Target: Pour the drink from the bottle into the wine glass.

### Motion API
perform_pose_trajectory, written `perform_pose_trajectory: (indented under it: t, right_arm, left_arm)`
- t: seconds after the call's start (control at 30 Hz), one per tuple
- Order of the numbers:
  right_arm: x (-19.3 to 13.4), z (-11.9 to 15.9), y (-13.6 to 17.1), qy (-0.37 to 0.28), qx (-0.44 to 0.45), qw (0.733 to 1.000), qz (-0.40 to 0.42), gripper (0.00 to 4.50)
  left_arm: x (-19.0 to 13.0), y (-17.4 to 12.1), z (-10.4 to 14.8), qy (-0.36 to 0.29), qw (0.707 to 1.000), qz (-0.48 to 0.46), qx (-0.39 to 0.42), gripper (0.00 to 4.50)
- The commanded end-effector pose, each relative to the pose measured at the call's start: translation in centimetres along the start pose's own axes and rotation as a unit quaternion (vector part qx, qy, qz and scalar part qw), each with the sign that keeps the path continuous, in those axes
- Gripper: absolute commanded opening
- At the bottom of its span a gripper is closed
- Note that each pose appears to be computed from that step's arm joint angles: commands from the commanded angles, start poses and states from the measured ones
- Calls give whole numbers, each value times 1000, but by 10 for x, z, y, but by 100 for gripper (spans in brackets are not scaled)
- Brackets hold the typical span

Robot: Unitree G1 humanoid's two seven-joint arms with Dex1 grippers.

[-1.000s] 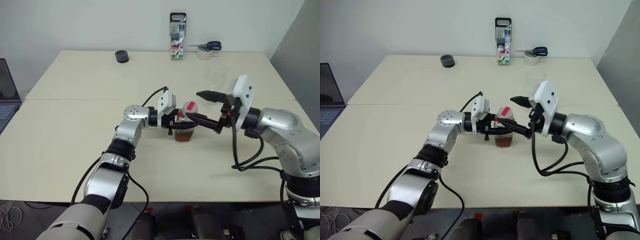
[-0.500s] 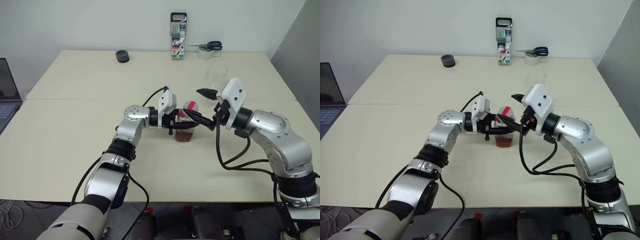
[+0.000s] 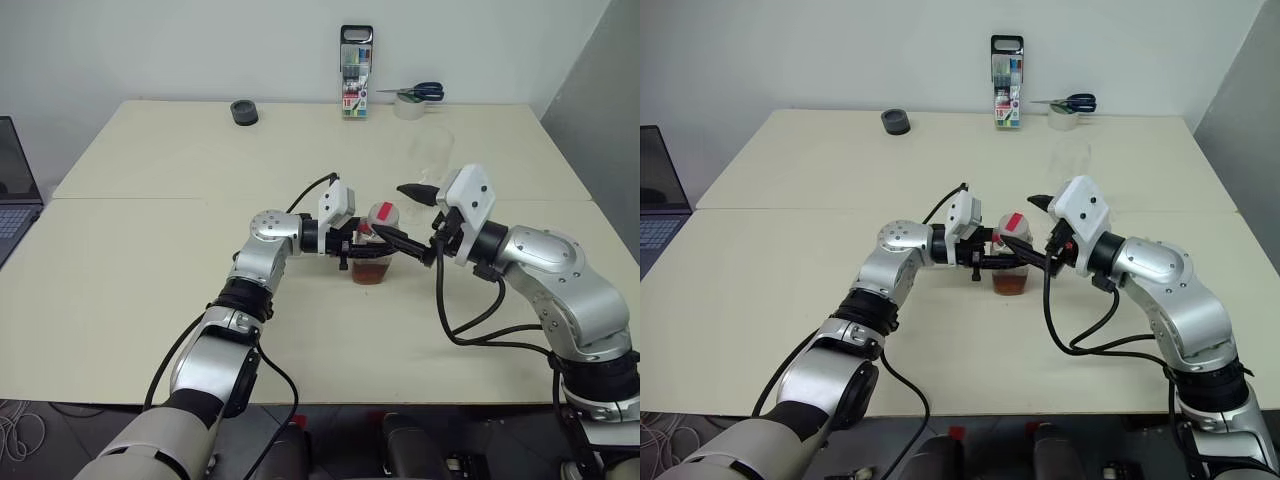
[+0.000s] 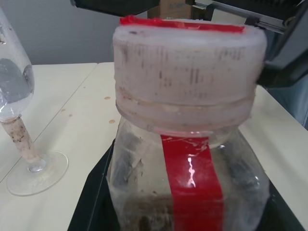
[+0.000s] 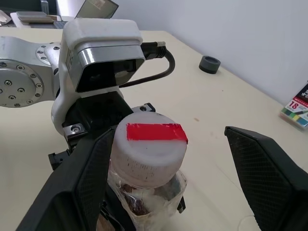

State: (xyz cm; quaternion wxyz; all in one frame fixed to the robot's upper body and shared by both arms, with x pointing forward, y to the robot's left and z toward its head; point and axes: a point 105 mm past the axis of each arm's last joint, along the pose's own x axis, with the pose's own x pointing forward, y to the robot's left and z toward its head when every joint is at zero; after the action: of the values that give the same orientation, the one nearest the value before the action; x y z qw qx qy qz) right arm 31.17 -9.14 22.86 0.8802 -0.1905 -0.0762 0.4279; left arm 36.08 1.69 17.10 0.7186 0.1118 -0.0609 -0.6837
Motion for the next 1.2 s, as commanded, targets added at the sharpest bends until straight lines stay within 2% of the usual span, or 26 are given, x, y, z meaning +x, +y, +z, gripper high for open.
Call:
perform_pose_trajectory:
  t: [0.03,0.33,0.6,1.0,1.2]
  right_arm:
    - [-14,11,-19,-12,-11,999,-47,388]
    - [-24,10,-17,-4,1,999,-44,388]
    - [-29,13,-5,0,12,1000,-16,388]
    - [-17,26,19,-24,29,999,24,388]
    - [-15,28,19,-36,38,998,18,388]
  left_arm:
    - [1,1,18,-21,999,-8,36,168]
    - [2,1,17,-23,999,-8,36,168]
    - [2,0,17,-25,999,-8,35,168]
    - [3,1,18,-29,999,-7,30,167]
    - [2,1,19,-26,999,-9,33,167]
